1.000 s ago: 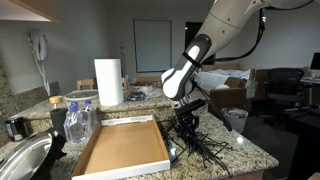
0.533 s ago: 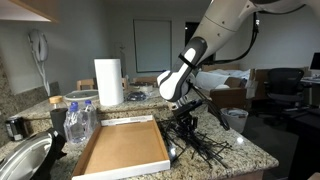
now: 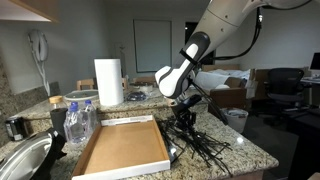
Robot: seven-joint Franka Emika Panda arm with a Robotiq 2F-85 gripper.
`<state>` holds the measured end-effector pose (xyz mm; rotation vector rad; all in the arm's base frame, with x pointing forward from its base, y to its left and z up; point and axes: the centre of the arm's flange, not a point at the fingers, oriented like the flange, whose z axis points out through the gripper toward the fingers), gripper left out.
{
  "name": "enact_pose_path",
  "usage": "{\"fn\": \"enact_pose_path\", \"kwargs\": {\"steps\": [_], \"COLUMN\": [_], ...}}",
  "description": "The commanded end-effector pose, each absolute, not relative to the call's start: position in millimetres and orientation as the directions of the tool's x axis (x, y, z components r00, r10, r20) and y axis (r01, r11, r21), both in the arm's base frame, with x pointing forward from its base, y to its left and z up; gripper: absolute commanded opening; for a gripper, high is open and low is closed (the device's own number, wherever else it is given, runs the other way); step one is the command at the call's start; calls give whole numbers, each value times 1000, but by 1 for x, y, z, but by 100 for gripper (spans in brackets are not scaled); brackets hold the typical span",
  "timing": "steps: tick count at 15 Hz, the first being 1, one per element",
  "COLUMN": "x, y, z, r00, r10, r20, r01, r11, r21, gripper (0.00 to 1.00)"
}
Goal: Put the zip ties on the box
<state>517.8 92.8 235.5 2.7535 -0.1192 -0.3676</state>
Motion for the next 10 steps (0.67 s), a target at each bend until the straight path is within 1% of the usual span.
{"fn": "enact_pose_path", "kwargs": {"steps": [1, 10], "x": [499, 501], "y": [98, 114], "z": [273, 351], "r00": [979, 995], "r10": [-114, -92], "r20": [-167, -47], "r01": [-44, -71], "r11": [-928, -942], "r21": [371, 328], "gripper": [10, 10]}}
